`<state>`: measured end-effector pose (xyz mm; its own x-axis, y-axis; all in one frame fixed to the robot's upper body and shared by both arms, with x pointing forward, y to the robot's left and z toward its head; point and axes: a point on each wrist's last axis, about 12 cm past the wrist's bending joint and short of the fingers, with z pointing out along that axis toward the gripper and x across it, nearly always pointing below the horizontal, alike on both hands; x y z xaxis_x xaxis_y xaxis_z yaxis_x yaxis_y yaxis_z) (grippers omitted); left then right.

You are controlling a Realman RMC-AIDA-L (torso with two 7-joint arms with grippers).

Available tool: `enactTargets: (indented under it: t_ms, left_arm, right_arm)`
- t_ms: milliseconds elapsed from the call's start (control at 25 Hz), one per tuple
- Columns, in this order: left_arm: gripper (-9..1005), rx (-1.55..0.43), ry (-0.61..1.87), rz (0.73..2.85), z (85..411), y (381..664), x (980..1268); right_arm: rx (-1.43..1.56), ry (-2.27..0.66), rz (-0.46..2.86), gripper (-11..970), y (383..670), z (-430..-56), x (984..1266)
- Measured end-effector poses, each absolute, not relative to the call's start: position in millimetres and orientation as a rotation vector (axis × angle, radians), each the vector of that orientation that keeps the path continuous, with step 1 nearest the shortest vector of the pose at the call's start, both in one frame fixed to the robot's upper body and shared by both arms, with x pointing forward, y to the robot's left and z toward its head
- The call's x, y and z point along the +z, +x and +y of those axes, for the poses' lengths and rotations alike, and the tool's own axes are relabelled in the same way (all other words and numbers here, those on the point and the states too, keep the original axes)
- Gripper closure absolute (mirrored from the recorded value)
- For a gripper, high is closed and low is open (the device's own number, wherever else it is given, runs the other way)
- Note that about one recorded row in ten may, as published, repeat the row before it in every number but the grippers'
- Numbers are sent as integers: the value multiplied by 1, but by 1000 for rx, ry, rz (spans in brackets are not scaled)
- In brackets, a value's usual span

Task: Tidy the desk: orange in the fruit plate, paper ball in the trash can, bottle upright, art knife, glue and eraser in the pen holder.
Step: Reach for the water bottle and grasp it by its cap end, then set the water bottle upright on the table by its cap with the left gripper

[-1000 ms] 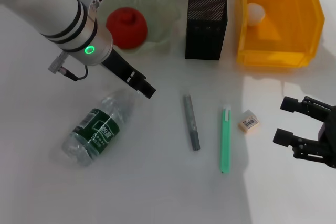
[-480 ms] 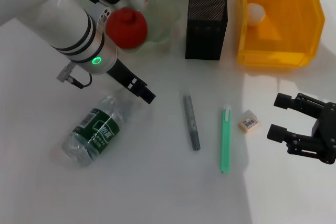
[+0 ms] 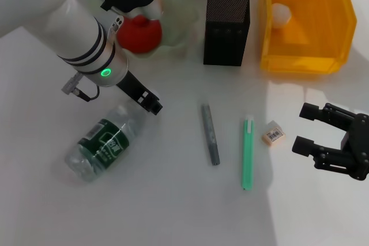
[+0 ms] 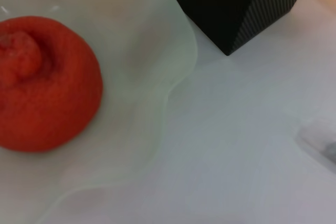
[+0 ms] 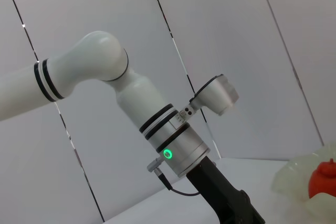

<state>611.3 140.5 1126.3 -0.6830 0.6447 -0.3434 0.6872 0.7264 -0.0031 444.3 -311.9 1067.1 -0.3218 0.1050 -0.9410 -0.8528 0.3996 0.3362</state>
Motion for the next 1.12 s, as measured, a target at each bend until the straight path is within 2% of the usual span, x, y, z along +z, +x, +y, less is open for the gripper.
enactTargets:
  t_ms: [240,400,520,760,1120]
  left_arm:
    - [440,-173,1070,2559,141,605,1129]
    - [537,-213,1047,2459,148,595,1148]
    - [550,-315,1007,2353,164,584,1167]
    - [550,-489,979,2158,190,569,1180]
    - [549,-640,864,1901,223,559,1164]
  right_arm:
    - [1132,-675,1599,110,443,-312,1067]
    - [1134,-671,1600,111,442,-313,1066]
    - [1135,-667,1601,111,441,-313,1066]
    - [1147,-659,1597,111,444,-311,1065]
    - [1147,-666,1580,112,452,-308,1069]
